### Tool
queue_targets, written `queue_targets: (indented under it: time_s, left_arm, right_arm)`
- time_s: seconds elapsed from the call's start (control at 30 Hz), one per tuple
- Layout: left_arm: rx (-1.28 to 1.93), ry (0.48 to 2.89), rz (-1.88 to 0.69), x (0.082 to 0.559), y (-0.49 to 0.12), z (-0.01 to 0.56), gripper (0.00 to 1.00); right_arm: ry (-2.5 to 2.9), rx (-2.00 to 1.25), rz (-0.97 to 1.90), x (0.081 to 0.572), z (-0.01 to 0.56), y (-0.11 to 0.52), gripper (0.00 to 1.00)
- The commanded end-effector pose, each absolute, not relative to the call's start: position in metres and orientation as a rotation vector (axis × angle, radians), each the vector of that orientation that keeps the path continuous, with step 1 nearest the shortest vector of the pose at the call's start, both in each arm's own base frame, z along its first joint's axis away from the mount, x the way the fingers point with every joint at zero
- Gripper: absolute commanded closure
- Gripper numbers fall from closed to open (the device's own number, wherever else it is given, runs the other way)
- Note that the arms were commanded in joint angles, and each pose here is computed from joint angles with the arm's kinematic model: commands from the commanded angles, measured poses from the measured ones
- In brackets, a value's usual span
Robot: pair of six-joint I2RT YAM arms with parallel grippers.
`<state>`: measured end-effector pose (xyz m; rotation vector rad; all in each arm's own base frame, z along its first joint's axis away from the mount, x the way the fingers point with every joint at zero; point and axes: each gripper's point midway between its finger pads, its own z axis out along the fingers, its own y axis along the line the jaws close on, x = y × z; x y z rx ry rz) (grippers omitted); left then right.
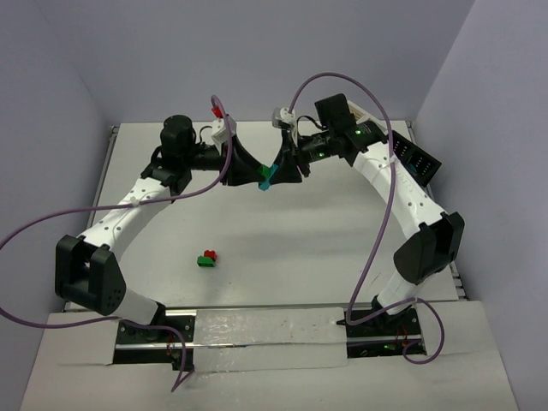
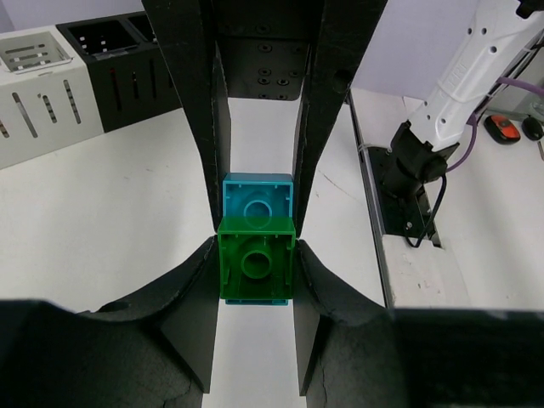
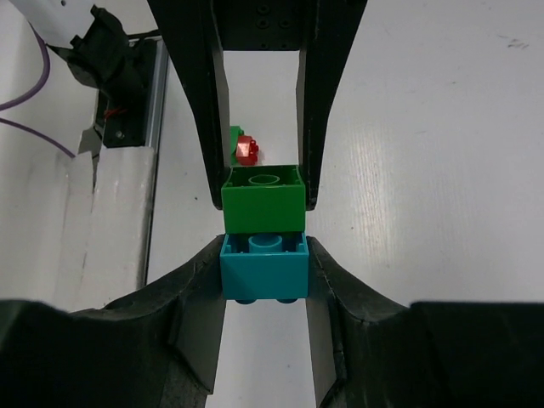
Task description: Sort the legos into containers by color
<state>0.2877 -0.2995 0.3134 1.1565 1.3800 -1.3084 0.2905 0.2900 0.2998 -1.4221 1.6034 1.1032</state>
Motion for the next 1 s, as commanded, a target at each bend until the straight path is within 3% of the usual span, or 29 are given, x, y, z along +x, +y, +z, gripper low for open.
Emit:
queue_targets:
  time_s: [0.0, 0.23, 0.43, 0.53, 0.77, 0.97]
  left_arm:
    - [1.095, 1.348, -1.24, 0.304, -0.287, 0.337, 1.0]
    - [0.97, 1.366, -1.037, 0.348, -0.252, 0.356, 1.0]
    - [0.864, 1.489, -0.975, 0.368, -0.249, 0.341, 1.0]
    - [0.834, 1.541, -0.921, 0.373, -0.259, 0.329, 1.0]
    - [0.876, 1.57, -0.903, 0.37, -0.283, 0.317, 1.0]
    - [0.907, 1.57, -0.886, 0.38, -0.29, 0.312, 1.0]
  right_arm:
    - [1.614, -1.49, 0.948, 0.286, 0.298, 0.272, 1.0]
    - [1.852, -1.447, 0.72, 0.296, 0.258, 0.2, 1.0]
    - [2.085, -1.023, 0.481, 0.34, 0.264, 0.087, 1.0]
    - [2.166, -0.783, 0.242, 0.36, 0.271, -0.006, 1.0]
    - [2.286, -0.43, 0.022, 0.381, 0.269, -0.126, 1.0]
    - [2.306, -0.265, -0.053, 0.412, 0.26, -0.163, 1.0]
